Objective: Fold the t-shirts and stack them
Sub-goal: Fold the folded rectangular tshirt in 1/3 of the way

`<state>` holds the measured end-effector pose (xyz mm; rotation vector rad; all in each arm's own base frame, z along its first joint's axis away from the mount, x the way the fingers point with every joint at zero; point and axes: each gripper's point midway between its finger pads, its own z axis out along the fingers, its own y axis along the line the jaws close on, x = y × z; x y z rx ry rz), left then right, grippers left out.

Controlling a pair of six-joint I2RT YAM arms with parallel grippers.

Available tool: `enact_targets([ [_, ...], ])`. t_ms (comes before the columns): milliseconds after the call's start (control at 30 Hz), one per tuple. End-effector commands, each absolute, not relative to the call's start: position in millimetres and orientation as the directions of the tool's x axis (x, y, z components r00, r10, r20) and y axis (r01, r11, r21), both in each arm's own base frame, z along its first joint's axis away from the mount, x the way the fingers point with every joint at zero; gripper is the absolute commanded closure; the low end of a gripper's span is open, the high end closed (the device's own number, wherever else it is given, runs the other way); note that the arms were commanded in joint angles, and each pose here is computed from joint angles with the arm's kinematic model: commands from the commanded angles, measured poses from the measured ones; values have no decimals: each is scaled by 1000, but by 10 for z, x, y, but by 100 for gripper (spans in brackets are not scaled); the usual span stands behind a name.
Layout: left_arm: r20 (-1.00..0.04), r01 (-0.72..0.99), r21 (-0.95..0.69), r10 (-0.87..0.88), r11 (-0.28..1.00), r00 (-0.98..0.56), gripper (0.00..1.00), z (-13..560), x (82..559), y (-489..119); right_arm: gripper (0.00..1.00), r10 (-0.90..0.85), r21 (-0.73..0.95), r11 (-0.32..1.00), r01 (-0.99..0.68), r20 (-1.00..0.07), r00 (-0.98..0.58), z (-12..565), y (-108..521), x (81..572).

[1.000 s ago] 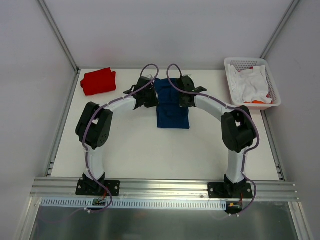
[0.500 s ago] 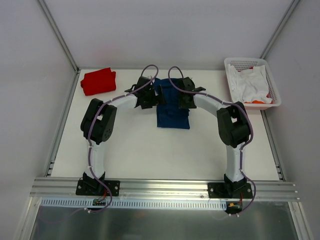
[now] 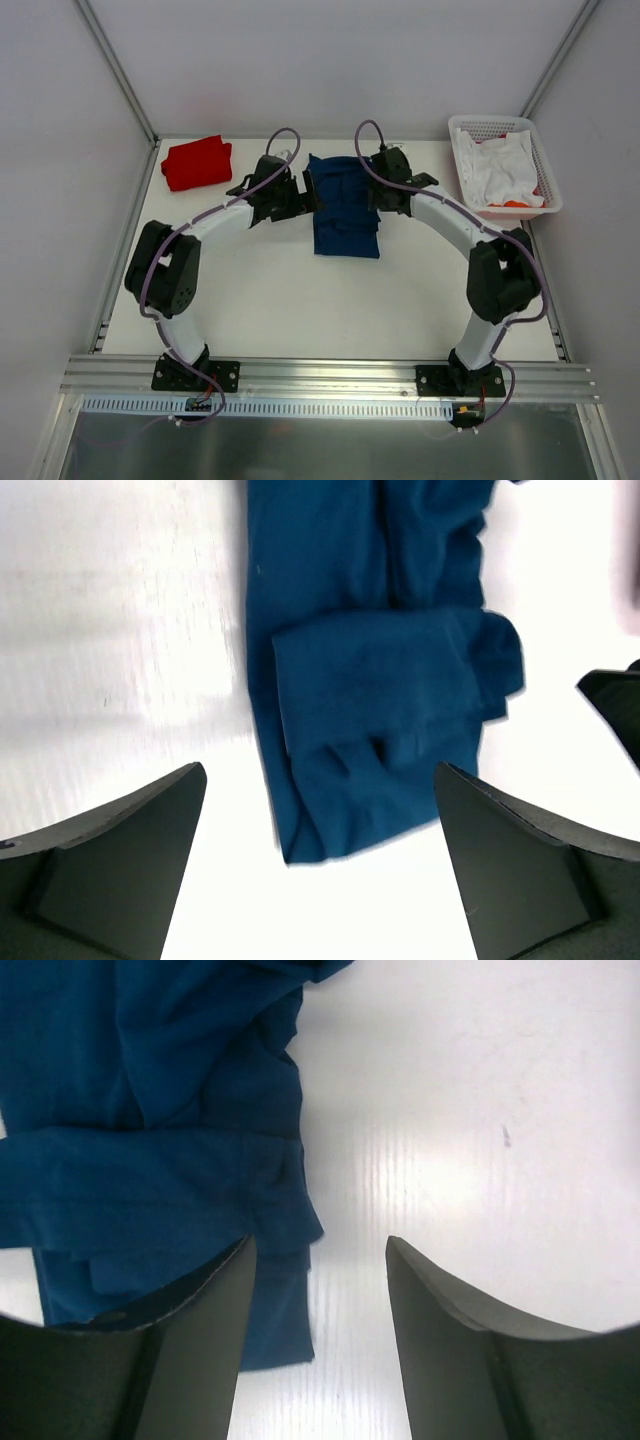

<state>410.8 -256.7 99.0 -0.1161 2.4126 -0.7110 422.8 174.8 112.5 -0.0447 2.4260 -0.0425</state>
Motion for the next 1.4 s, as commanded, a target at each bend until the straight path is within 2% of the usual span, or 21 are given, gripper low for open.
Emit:
enact_targets([
  [0, -555, 97, -548, -275, 831, -785, 1, 1259, 3923, -2513, 42, -20, -34, 999, 5, -684, -729, 1380, 1609, 3994],
  [233, -495, 85, -532, -228, 843, -838, 1, 946, 3399, -2614, 42, -2, -16, 1000, 11, -658, -753, 1211, 1631, 3537],
  [433, -452, 69, -536, -217, 841, -865, 2, 630, 3176, -2692, 43, -17, -12, 1000, -12, -629, -777, 970, 1760, 3285],
  [600, -430, 61, -537, -211, 842, -878, 3, 427, 3140, -2734, 43, -13, -5, 1000, -12, -607, -794, 805, 1821, 3198],
  [800, -461, 77, -520, -204, 851, -864, 4, 372, 3242, -2751, 42, -25, -14, 1000, -21, -598, -801, 722, 1862, 3207],
  [1033, -463, 74, -518, -207, 852, -862, 5, 275, 3329, -2801, 31, -27, -3, 1000, -31, -579, -815, 543, 1960, 3266],
  [1267, -460, 66, -523, -216, 850, -861, 6, 224, 3362, -2828, 31, -4, 47, 998, -38, -575, -818, 391, 2101, 3324],
  [1367, -456, 62, -521, -216, 851, -863, 6, 203, 3344, -2817, 37, 14, 69, 997, -31, -576, -817, 363, 2143, 3334],
])
